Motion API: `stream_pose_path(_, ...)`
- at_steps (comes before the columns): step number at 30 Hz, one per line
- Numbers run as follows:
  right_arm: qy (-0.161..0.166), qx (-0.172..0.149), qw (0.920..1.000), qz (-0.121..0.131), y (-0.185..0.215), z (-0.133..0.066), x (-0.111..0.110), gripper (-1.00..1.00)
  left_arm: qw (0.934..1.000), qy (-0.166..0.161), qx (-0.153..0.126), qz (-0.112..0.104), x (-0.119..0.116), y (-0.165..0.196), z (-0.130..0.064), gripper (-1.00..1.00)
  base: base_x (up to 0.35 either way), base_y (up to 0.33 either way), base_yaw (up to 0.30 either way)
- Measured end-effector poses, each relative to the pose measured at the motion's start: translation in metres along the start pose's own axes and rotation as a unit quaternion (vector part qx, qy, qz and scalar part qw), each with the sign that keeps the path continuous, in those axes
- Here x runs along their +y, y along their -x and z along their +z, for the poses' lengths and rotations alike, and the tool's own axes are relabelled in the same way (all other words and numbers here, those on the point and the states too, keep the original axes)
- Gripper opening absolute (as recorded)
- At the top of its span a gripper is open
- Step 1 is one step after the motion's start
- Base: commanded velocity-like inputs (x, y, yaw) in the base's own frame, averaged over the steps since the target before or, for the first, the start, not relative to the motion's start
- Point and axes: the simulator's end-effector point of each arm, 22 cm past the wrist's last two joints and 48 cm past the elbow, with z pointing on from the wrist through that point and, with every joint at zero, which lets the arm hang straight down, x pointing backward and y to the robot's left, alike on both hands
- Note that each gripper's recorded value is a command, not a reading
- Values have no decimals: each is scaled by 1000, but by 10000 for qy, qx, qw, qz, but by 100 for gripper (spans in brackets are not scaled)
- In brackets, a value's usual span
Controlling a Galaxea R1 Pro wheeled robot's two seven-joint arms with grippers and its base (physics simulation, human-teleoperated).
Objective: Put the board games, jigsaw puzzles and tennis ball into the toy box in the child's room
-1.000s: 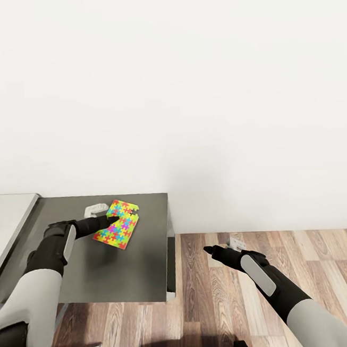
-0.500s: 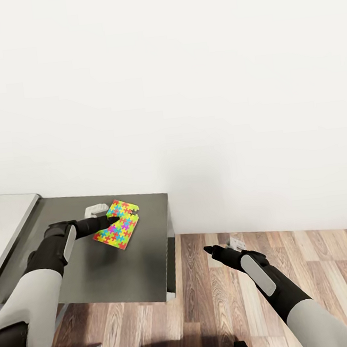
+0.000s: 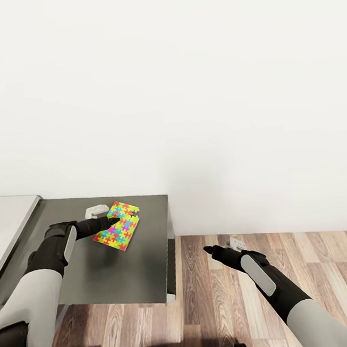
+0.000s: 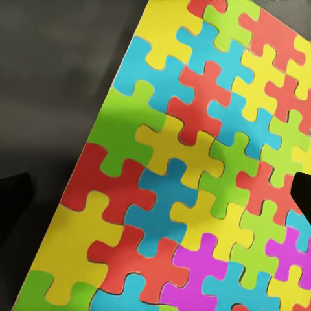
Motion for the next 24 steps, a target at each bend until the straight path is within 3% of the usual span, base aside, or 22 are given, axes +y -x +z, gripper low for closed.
stream_pose_path(24,19,-39,10000,-16,4,-3,3,100,10000,-7,-41,12,-2,4,-4,100,0,0,0)
